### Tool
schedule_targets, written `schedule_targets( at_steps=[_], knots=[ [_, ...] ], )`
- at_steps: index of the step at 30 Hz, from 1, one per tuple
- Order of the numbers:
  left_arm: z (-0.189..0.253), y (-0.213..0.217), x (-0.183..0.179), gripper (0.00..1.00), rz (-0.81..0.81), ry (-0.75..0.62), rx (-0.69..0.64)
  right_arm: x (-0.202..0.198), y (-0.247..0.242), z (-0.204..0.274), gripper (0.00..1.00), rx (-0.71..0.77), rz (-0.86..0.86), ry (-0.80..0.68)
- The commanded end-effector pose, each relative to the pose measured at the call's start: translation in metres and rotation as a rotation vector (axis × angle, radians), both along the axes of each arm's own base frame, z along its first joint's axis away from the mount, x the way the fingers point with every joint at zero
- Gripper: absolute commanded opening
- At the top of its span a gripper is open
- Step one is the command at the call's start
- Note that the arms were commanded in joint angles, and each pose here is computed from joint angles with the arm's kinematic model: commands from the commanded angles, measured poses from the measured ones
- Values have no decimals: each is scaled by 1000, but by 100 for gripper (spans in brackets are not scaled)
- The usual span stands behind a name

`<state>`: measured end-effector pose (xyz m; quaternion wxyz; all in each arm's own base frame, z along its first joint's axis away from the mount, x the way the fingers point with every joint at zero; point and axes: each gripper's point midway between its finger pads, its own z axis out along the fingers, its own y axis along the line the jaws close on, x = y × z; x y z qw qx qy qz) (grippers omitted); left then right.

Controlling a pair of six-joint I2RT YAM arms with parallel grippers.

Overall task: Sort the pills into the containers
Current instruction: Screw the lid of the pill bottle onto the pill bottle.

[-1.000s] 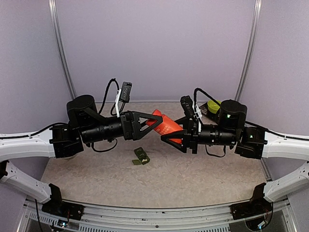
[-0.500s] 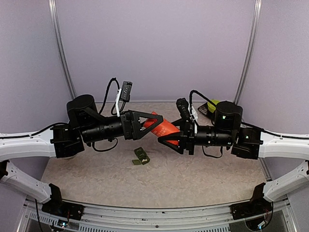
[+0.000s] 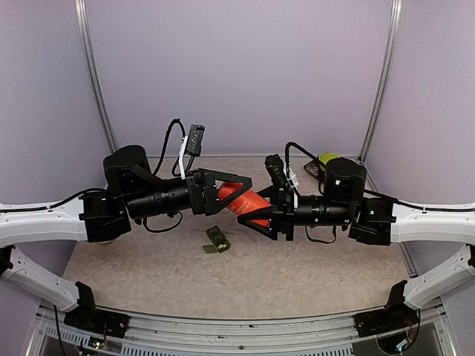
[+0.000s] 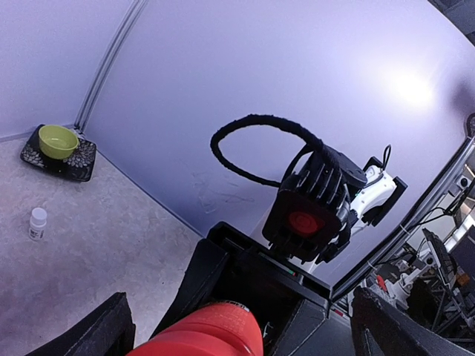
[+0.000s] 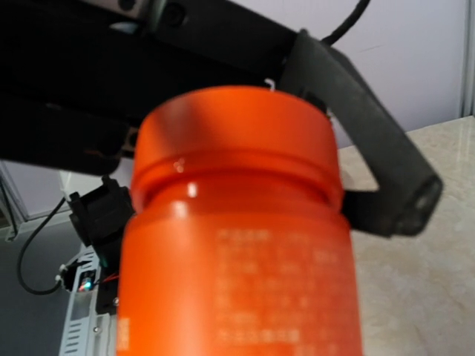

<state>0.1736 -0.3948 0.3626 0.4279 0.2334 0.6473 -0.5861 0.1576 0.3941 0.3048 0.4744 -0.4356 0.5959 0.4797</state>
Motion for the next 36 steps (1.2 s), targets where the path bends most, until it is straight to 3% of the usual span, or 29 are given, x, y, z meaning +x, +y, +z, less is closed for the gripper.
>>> schedule_targets(
  at_steps=[1, 18, 24, 36],
  knots=[
    [23, -5, -12, 99, -68, -37, -64, -4, 6, -8, 0, 6, 27, 29],
    [33, 6, -2, 99, -16, -71, -67, -24, 14, -3, 0, 18, 102, 31],
    [29, 20, 9, 99, 46, -55, -46, -20, -8, 27, 0, 59, 21, -41],
    [19, 4, -11, 99, -41, -32, -33, 2, -15, 27, 0, 19, -111, -87]
  ],
)
